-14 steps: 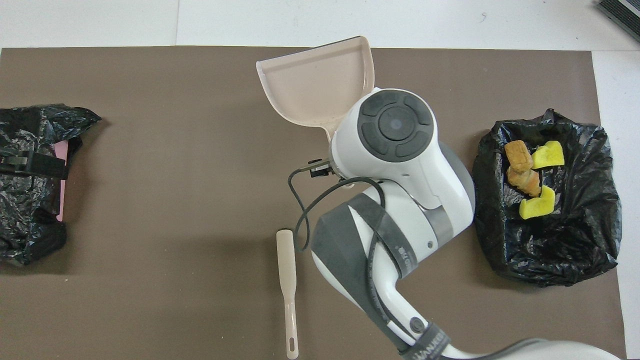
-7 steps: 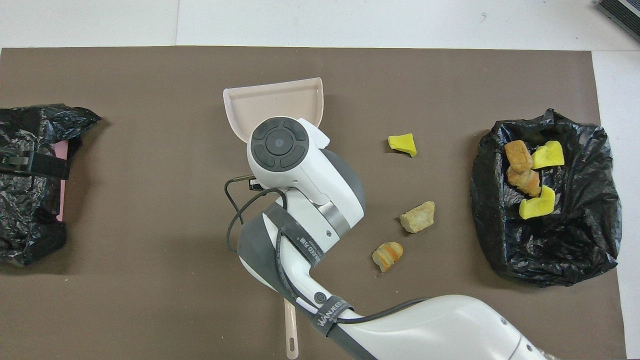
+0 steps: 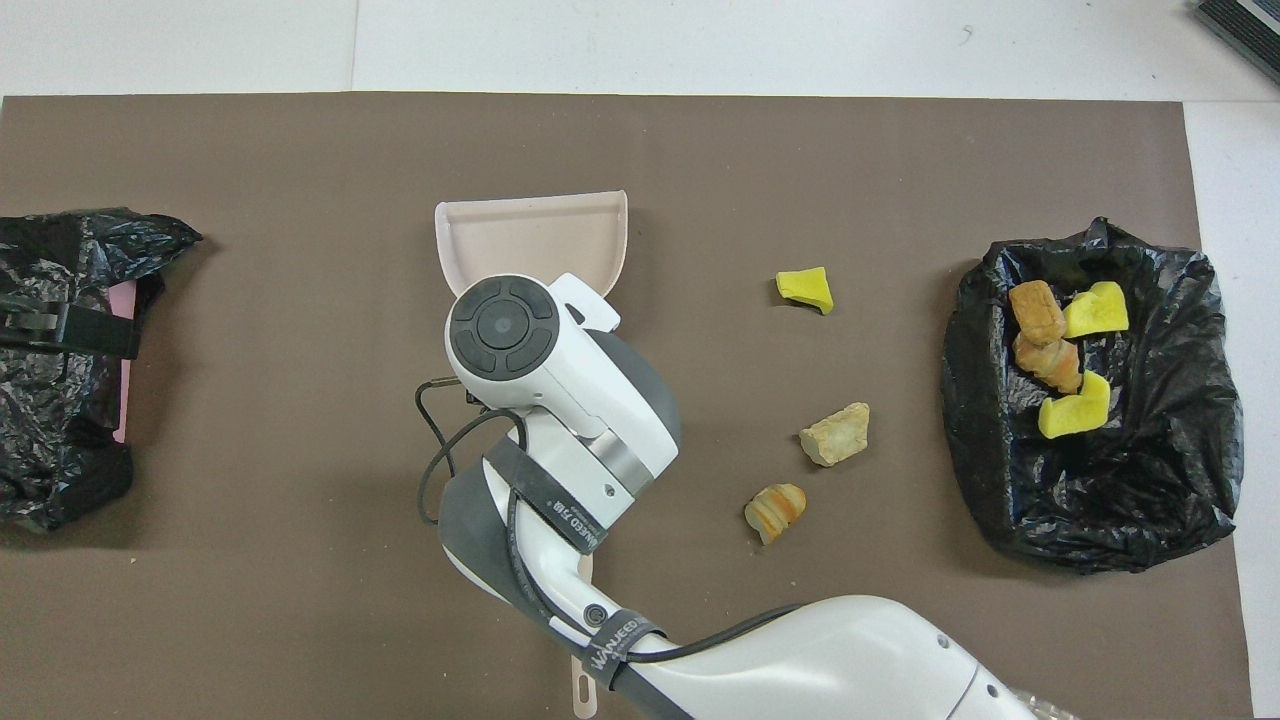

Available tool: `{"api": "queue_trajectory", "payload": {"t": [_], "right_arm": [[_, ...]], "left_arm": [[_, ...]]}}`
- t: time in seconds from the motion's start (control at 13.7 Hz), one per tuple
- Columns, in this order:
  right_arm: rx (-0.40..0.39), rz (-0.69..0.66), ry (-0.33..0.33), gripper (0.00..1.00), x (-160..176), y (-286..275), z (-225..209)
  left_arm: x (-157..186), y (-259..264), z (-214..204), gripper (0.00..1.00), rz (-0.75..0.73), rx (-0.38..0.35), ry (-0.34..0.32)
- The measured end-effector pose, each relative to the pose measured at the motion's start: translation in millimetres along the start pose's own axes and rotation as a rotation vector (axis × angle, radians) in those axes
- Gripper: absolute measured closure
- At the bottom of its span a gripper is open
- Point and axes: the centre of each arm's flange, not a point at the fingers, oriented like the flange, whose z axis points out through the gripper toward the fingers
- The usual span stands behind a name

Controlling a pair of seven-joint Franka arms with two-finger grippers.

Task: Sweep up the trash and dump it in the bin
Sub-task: 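Bring the empty dustpan back to the table center with the right gripper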

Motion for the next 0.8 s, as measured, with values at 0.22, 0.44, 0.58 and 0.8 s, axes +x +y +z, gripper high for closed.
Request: {"api": "queue_trajectory", "payload": {"t": [0.22,0.44,0.58,0.8], "right_arm": [[-0.014,0.004,-0.013,0.68,0.2,4.0,8.6],[-0.024,0.005,-0.022,0.68,-0.9,6.3,14.9],[-0.028,0.006,-0.027,0.63,-1.7,7.4,17.9],[-0.032,0.011,-0.031,0.45,-0.3,11.5,19.5]], "left_arm": [[-0.1,-0.6,0.0,0.00,-0.001,0.000,0.000],[-0.1,-1.1,0.0,0.00,-0.002,0.000,0.000],[-0.1,-1.1,0.0,0.00,-0.002,0.000,0.000],[-0.1,-1.1,0.0,0.00,-0.002,0.000,0.000]]}}
